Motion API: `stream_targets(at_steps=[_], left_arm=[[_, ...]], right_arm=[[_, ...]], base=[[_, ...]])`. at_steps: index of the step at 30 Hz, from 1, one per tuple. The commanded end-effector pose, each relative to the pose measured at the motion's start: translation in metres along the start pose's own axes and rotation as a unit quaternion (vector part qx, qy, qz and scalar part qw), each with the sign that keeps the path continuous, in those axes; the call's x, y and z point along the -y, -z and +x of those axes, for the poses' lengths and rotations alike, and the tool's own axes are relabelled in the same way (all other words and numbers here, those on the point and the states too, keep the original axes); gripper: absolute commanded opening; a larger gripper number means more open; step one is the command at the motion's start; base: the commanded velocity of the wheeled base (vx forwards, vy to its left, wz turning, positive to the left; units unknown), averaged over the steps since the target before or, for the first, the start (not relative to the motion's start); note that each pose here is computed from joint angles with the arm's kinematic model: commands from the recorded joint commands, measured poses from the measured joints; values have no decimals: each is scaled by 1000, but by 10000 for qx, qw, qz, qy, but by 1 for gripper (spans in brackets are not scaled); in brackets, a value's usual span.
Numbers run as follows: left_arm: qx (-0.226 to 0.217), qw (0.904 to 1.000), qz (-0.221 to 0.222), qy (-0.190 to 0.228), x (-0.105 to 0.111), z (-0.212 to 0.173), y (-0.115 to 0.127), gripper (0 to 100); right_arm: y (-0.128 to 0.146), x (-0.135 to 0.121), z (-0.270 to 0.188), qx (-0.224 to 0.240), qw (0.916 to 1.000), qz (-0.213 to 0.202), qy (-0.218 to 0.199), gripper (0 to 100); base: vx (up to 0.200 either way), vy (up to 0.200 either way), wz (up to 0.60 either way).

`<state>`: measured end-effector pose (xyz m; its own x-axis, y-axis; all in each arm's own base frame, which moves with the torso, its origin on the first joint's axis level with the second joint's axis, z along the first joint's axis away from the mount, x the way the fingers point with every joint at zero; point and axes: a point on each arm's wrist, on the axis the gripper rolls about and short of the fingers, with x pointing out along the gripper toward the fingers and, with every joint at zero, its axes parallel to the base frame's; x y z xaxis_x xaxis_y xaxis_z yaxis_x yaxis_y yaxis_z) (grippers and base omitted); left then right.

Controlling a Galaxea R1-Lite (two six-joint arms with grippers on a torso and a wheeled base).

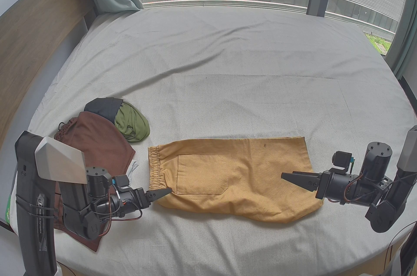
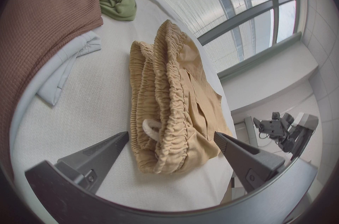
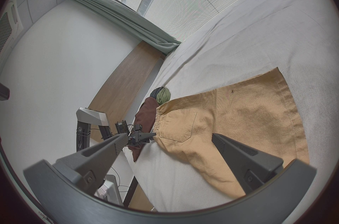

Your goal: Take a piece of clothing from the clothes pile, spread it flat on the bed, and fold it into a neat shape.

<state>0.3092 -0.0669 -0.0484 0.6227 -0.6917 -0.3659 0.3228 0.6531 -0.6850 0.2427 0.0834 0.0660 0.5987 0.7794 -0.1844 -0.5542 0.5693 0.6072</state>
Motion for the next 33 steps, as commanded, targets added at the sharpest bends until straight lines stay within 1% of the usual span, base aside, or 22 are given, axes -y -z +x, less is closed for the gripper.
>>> stream_targets(at_steps=[1, 5, 9, 19, 26, 27, 33], left_arm=[[102, 9999, -93, 44, 3, 8, -4, 100], [280, 9988, -412, 10, 5, 13, -10, 100], [444, 9974, -571, -50, 9, 19, -13, 100], [581, 9966, -558, -166, 13, 25, -13, 100], [629, 9961, -602, -145, 13, 26, -15, 100], [634, 9958, -646, -119, 14, 27, -16, 0], [639, 9958, -652, -105, 15, 28, -16, 0]], right_arm=[[1, 0, 0, -25, 10000, 8, 4, 100], [2, 1, 1, -51, 10000, 25, 10, 100], [3, 2, 2, -72, 10000, 35, 23, 100], [5, 4, 2, -99, 9999, 50, 39, 100], [5, 4, 2, -101, 9999, 54, 48, 100], [5, 4, 2, -101, 9999, 54, 48, 100], [5, 5, 3, -112, 9999, 63, 55, 100]], base=[[0, 0, 0], [0, 0, 0], [0, 0, 0], [0, 0, 0], [0, 0, 0], [0, 0, 0], [0, 0, 0]])
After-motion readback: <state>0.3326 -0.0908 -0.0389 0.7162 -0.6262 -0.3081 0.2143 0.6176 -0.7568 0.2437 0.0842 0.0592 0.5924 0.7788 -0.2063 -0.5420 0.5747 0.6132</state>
